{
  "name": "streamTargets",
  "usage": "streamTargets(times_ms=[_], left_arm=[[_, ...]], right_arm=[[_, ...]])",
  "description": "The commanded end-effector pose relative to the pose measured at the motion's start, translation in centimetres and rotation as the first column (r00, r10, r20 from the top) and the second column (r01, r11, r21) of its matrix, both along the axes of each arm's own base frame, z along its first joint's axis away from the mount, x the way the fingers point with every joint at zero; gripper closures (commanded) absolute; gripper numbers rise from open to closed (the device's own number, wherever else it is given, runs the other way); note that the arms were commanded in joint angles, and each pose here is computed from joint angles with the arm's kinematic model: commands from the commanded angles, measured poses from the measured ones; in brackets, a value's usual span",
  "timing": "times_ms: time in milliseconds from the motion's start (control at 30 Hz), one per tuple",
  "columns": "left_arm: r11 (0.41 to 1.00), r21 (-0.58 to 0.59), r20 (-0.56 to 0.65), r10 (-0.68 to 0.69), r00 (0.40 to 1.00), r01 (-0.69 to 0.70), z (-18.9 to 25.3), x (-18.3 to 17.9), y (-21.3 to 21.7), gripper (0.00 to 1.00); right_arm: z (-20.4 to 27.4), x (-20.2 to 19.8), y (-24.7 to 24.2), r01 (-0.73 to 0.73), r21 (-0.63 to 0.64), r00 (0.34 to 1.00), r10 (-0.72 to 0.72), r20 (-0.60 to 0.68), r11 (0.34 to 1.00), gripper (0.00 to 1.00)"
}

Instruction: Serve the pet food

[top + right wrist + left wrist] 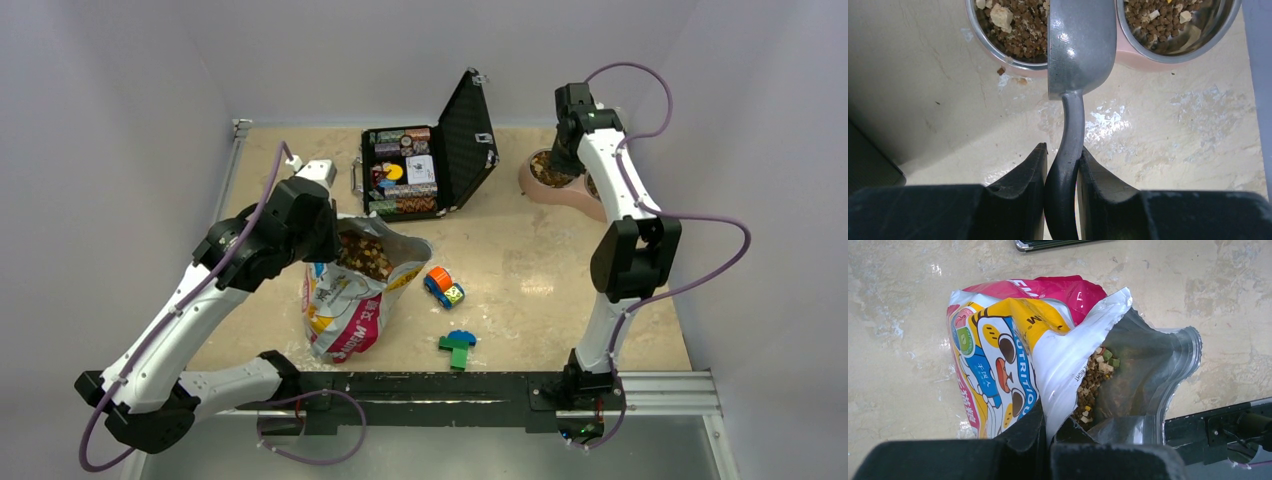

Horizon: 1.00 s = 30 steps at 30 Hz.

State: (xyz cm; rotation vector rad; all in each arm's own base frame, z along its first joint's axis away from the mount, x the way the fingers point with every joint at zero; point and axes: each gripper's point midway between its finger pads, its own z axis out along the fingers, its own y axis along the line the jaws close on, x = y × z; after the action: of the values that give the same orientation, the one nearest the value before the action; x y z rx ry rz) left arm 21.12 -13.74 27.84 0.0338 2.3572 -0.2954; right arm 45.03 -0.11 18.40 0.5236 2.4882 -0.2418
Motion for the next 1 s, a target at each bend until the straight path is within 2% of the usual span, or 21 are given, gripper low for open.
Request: streamTargets(times_ms=[0,67,167,333,433,500,567,633,767,800,900,967], left_arm=[[0.993,-0.112,0.139,-0.014,0.99,0.03,3.7,0.8,-0.9,1.0],[0.99,-0.129,0.125,-0.034,0.992,0.05,3.5,0.5,-1.4,1.0],[0.981,-0.168,0.096,-0.077,0.992,0.092,3.2,0.0,-2.6,1.0],[0.934,-0.286,0.045,-0.209,0.977,0.213,3.0,-1.2,-6.0,1.0],[0.903,-0.354,0.007,-0.259,0.966,0.244,2.7,-1.9,-7.6,1.0],[0.884,-0.397,-0.015,-0.277,0.961,0.248,2.4,-2.3,-8.4,1.0],[0.862,-0.44,-0.033,-0.296,0.955,0.252,1.6,-2.6,-9.2,1.0],[0.841,-0.477,-0.037,-0.312,0.95,0.257,1.3,-2.8,-9.9,1.0],[0.825,-0.513,-0.083,-0.322,0.943,0.237,1.0,-3.4,-10.5,1.0],[0.826,-0.513,-0.09,-0.321,0.943,0.233,1.0,-3.5,-10.5,1.0],[0.843,-0.489,-0.078,-0.299,0.951,0.225,1.2,-3.1,-10.1,1.0],[0.86,-0.463,-0.07,-0.277,0.958,0.214,1.2,-2.5,-9.8,1.0]], right_arm=[[4.9,-0.6,-0.8,0.018,-0.036,0.994,-0.014,0.105,0.999,1.0],[6.0,-1.2,-0.6,0.025,-0.011,0.991,-0.024,0.132,1.0,1.0],[6.5,-3.4,0.9,0.02,0.095,0.991,-0.032,0.132,0.995,1.0],[7.8,-8.8,4.0,-0.043,0.298,0.976,-0.024,0.218,0.954,1.0],[7.6,-13.2,6.0,-0.123,0.397,0.971,0.028,0.236,0.91,1.0],[8.6,-15.8,8.5,-0.285,0.468,0.939,0.145,0.311,0.837,1.0],[9.9,-19.7,12.2,-0.478,0.554,0.874,0.306,0.377,0.682,1.0],[10.3,-23.5,13.5,-0.554,0.58,0.832,0.377,0.406,0.597,1.0],[10.2,-28.8,13.3,-0.539,0.608,0.841,0.33,0.429,0.583,1.0],[10.2,-29.9,13.9,-0.544,0.644,0.839,0.335,0.428,0.538,1.0],[10.5,-32.9,16.3,-0.532,0.775,0.838,0.344,0.424,0.34,1.0],[10.8,-34.1,16.9,-0.557,0.786,0.815,0.359,0.456,0.266,1.0]])
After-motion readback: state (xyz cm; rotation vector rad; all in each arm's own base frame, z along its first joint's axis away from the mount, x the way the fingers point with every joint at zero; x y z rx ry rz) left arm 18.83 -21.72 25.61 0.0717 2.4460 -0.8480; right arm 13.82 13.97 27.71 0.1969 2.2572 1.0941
